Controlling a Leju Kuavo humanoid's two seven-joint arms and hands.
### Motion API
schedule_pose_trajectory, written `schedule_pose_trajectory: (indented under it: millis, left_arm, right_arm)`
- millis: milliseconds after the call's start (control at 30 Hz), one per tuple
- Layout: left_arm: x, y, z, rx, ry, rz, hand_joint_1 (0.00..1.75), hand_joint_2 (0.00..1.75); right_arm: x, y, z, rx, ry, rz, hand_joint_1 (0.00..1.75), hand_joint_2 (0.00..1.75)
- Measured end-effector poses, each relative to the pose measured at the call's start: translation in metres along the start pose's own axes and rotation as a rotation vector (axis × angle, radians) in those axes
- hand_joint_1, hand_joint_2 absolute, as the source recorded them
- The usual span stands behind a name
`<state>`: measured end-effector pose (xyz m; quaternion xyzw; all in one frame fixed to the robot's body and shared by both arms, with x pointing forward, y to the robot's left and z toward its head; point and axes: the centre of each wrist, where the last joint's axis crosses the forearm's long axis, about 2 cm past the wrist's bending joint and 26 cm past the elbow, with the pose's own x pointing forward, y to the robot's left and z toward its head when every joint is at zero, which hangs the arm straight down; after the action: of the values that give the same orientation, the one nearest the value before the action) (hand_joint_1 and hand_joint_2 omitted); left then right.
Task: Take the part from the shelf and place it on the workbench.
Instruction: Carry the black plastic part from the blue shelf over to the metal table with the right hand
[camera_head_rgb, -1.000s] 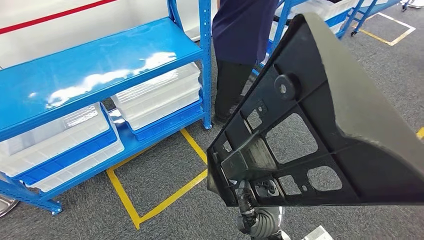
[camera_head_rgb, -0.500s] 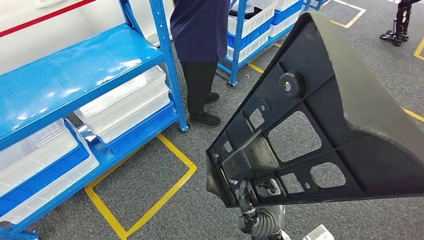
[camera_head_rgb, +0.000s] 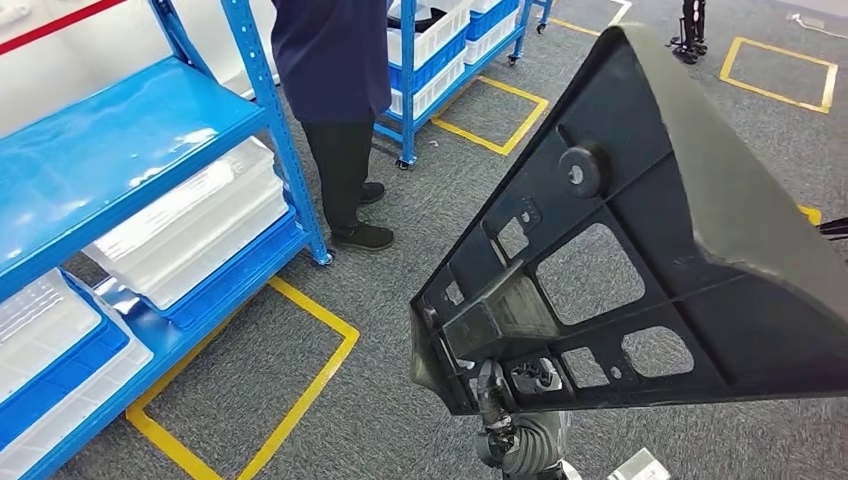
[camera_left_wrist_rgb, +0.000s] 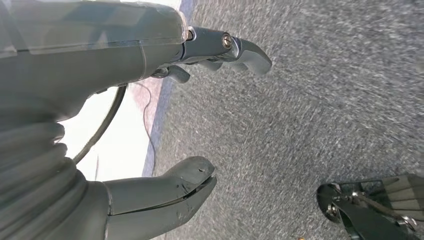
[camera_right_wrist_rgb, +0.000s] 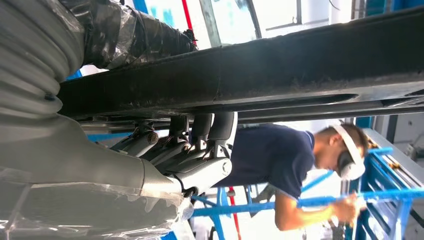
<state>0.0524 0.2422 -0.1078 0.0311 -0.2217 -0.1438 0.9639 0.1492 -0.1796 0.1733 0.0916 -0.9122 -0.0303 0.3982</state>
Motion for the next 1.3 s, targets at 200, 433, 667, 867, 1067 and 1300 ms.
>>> schedule_pose_trajectory:
  millis: [200,433,667,867,1067,1300]
  left_arm:
    - [0.0014,0.0004,-0.0005,0.0,-0.003,-0.001,0.0,1.75]
    - [-0.002,-0.0001,0.0006,0.0,0.006,0.009,0.0,1.75]
    - [-0.0001,0.0008,-0.0001,0.005,0.006,0.01,0.0,1.75]
    - [-0.0024,0.0003,0.0007,0.005,0.014,0.012,0.0,1.75]
    - [-0.0009,0.001,0.0001,0.006,0.014,0.015,0.0,1.75]
    - [-0.0009,0.0011,0.0,0.006,0.014,0.018,0.0,1.75]
  right_arm:
    - [-0.0007,0.0,0.0008,-0.003,0.008,-0.018,1.75,1.75]
    - [-0.0031,0.0,0.0015,-0.004,0.017,-0.024,1.75,1.75]
    - [-0.0033,-0.0003,0.0017,-0.005,0.014,-0.022,1.75,1.75]
    - [-0.0034,-0.0008,0.0021,-0.003,0.014,-0.022,1.75,1.75]
    - [-0.0033,-0.0007,0.0024,-0.007,0.006,-0.014,1.75,1.75]
    - [-0.0031,-0.0002,0.0026,-0.012,0.005,-0.013,1.75,1.75]
